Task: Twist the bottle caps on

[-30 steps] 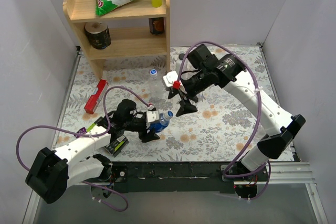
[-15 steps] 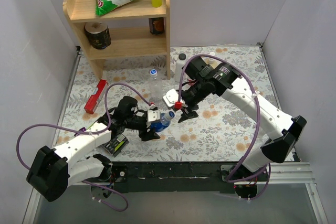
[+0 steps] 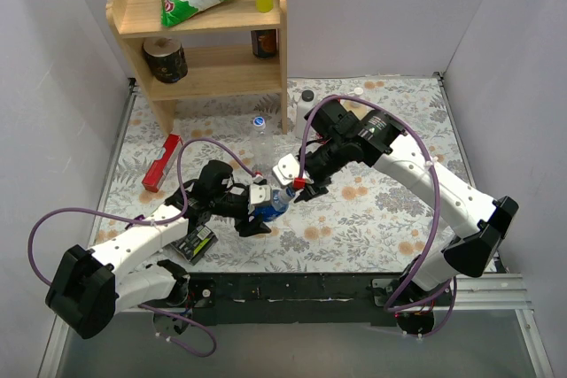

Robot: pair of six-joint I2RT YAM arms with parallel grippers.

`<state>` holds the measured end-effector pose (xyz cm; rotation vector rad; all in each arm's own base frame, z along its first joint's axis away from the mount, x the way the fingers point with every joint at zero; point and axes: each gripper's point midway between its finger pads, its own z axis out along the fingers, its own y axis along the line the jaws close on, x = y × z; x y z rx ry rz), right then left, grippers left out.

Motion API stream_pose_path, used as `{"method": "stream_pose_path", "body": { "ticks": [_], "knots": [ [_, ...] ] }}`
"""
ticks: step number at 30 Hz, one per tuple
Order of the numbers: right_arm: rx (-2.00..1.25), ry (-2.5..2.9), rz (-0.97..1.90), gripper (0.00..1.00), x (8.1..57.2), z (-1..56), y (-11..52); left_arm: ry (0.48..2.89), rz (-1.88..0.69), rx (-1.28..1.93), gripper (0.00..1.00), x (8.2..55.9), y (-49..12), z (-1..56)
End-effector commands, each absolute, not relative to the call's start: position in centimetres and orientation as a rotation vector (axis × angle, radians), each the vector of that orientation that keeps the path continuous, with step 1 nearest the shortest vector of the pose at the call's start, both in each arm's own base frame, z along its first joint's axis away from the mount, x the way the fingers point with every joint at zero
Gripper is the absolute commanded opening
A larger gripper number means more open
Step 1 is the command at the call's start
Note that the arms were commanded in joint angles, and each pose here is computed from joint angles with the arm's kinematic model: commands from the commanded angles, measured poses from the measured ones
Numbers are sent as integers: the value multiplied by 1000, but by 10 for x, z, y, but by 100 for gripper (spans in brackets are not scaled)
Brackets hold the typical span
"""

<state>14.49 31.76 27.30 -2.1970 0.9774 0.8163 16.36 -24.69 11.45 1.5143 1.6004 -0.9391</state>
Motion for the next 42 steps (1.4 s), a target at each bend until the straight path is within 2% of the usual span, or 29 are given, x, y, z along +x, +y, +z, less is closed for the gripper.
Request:
{"method": "stream_pose_path", "body": {
  "ticks": [1, 5, 8, 12, 17, 21, 23, 25, 28, 31, 32, 35, 38, 42],
  "knots": [
    [-2208, 913, 810, 52, 140, 277, 319, 1539, -944, 1522, 0, 168, -252, 130],
    [-2220, 915, 822, 42, 138, 275, 320, 1537, -941, 1521, 0, 168, -253, 131],
    [-2192, 1020, 851, 30, 141, 269, 324, 1546, -921, 1508, 0, 172, -252, 133],
    [-2084, 1313, 882, 24, 157, 257, 336, 1522, -800, 1416, 0, 195, -252, 148],
    [-1917, 1653, 1040, 20, 169, 252, 356, 1506, -644, 1217, 0, 223, -243, 173],
    [-1675, 1918, 1242, 17, 180, 249, 366, 1516, -612, 1124, 0, 236, -242, 185],
    [-1449, 2162, 1384, 15, 191, 240, 364, 1527, -598, 1099, 0, 241, -242, 186],
    [-1438, 2185, 1445, 16, 189, 234, 366, 1558, -574, 1067, 0, 247, -239, 184],
    [-1433, 2161, 1453, 23, 195, 241, 372, 1599, -566, 1075, 0, 245, -235, 173],
    [-1461, 2012, 1393, 43, 213, 269, 368, 1642, -581, 1124, 0, 233, -231, 155],
    [-1452, 1984, 1325, 60, 224, 278, 364, 1675, -596, 1153, 0, 225, -228, 145],
    [-1449, 1841, 1211, 83, 245, 316, 345, 1727, -679, 1287, 0, 198, -226, 123],
    [-1507, 1751, 1175, 89, 237, 323, 325, 1725, -758, 1420, 0, 177, -225, 113],
    [-1747, 1524, 1180, 92, 190, 307, 305, 1676, -811, 1552, 0, 166, -228, 112]
  ]
}}
